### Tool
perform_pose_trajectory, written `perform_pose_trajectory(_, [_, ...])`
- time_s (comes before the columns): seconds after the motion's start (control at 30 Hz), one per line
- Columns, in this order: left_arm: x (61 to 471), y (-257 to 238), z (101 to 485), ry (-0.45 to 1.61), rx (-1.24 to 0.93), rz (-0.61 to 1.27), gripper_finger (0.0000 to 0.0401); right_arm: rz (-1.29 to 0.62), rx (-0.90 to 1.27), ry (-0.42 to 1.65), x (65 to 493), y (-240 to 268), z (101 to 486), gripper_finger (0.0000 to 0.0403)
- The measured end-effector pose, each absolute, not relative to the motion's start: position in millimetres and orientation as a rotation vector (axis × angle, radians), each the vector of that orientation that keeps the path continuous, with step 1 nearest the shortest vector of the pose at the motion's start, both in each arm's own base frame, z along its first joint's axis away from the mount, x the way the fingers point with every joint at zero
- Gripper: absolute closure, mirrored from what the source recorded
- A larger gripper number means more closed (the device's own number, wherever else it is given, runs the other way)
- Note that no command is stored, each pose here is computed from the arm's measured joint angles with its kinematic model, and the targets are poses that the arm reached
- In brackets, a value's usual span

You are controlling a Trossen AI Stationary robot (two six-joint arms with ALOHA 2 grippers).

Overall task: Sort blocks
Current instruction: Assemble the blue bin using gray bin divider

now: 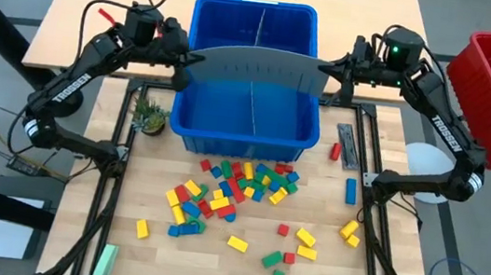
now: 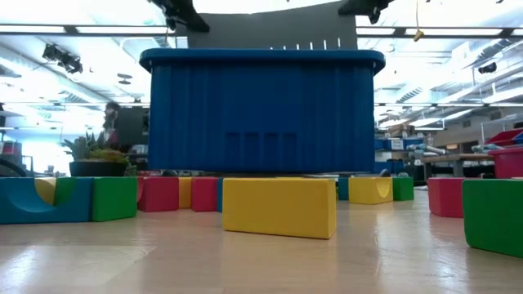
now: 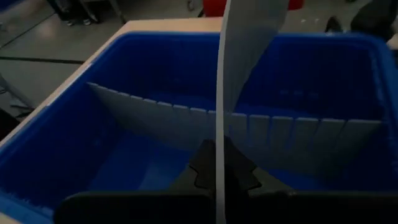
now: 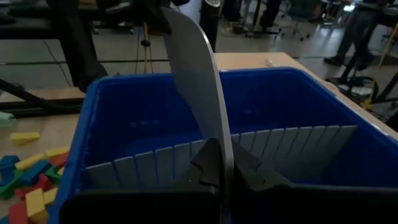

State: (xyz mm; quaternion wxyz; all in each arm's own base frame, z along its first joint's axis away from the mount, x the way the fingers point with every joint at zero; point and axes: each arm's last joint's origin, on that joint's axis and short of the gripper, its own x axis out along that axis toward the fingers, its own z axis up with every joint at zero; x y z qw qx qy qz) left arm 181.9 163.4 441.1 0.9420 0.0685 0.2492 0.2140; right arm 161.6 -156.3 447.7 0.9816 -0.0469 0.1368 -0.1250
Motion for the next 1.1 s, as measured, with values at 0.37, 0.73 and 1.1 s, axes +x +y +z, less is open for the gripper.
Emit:
perform_pose_trajectory(0.37, [168, 157, 442, 0.536, 0.118, 0.425, 0.0389, -0.172, -0.061, 0.256, 170, -147, 448, 0.0403])
perform_pose_trajectory(0.73, [157, 159, 439, 0.616, 0.127, 0.505, 0.0389, -0.138, -0.015, 0.27, 189, -151, 440, 0.0403])
perform_pose_trajectory(1.1, [156, 158, 439, 0.631, 0.13, 0.517, 0.0389, -0.159, -0.02, 0.27, 190, -151, 441, 0.0403])
